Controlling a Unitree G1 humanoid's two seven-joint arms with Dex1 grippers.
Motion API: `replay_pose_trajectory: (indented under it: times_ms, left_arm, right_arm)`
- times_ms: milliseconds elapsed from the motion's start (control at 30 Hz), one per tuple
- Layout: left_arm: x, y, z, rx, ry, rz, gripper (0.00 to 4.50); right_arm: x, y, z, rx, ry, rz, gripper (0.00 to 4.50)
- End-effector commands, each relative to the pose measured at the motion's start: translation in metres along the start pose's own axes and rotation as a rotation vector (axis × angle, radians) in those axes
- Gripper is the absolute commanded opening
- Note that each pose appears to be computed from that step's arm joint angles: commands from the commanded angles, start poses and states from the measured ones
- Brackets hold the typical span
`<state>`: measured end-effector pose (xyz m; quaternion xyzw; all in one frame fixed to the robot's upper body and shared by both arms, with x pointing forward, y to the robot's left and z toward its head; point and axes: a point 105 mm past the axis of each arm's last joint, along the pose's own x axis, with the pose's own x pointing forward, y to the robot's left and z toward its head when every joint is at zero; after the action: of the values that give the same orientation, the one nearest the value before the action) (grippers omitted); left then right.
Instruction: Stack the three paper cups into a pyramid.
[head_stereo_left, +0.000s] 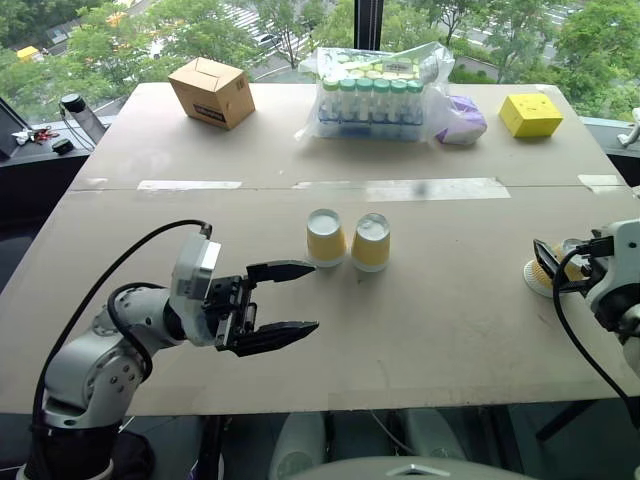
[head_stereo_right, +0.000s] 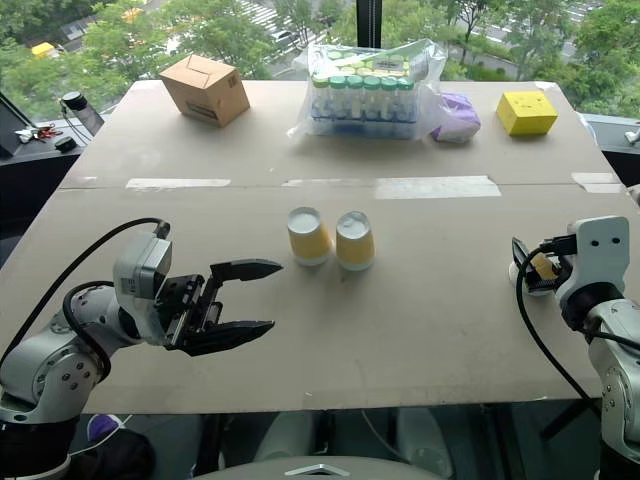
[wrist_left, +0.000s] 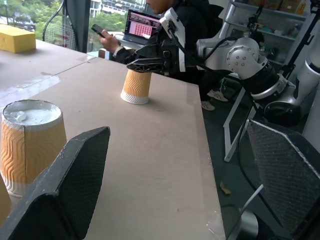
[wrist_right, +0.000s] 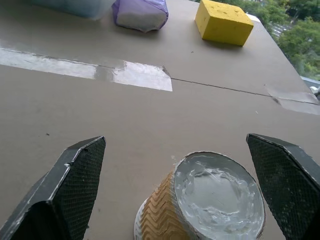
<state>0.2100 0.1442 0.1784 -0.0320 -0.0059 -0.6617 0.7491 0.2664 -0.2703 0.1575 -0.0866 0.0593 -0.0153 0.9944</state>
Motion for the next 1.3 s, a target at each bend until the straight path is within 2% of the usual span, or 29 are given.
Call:
replay_pose_trajectory:
  times_ms: [33, 367, 667, 767, 867, 900, 967, 1067, 1167, 1300]
  left_arm:
    - [-0.005, -0.003, 0.002, 0.031, 0.016, -0.024, 4.5]
    - [-0.007, -0.006, 0.0, 0.037, 0.026, -0.023, 4.5]
    - [-0.008, -0.003, -0.002, 0.04, 0.024, 0.002, 4.5]
    - [-0.01, -0.001, -0.002, 0.044, 0.019, 0.027, 4.5]
    - [-0.013, -0.001, -0.004, 0.043, 0.02, 0.036, 4.5]
    - [-0.013, -0.001, -0.005, 0.042, 0.02, 0.038, 4.5]
    - [-0.013, -0.002, -0.006, 0.041, 0.02, 0.042, 4.5]
    - [-0.013, -0.003, -0.007, 0.037, 0.018, 0.056, 4.5]
    - [-0.014, -0.003, -0.008, 0.036, 0.017, 0.072, 4.5]
    - [-0.018, -0.006, -0.012, 0.029, 0.021, 0.105, 4.5]
  right_arm:
    - [-0.008, -0.016, 0.001, 0.03, -0.029, -0.101, 4.46]
    - [-0.005, -0.024, -0.013, 0.109, -0.011, -0.176, 4.46]
    - [0.003, -0.023, -0.025, 0.161, 0.004, -0.163, 4.46]
    - [0.005, -0.021, -0.023, 0.159, -0.008, -0.143, 3.59]
    - [0.006, -0.019, -0.019, 0.153, -0.024, -0.122, 2.22]
    - [0.006, -0.018, -0.018, 0.152, -0.028, -0.117, 2.0]
    - [0.007, -0.016, -0.014, 0.142, -0.039, -0.099, 1.99]
    - [0.013, 0.001, 0.004, 0.102, -0.091, 0.015, 1.99]
    - [0.019, 0.035, 0.03, 0.077, -0.155, 0.221, 1.99]
    - [0.022, 0.097, 0.071, 0.036, -0.252, 0.564, 1.99]
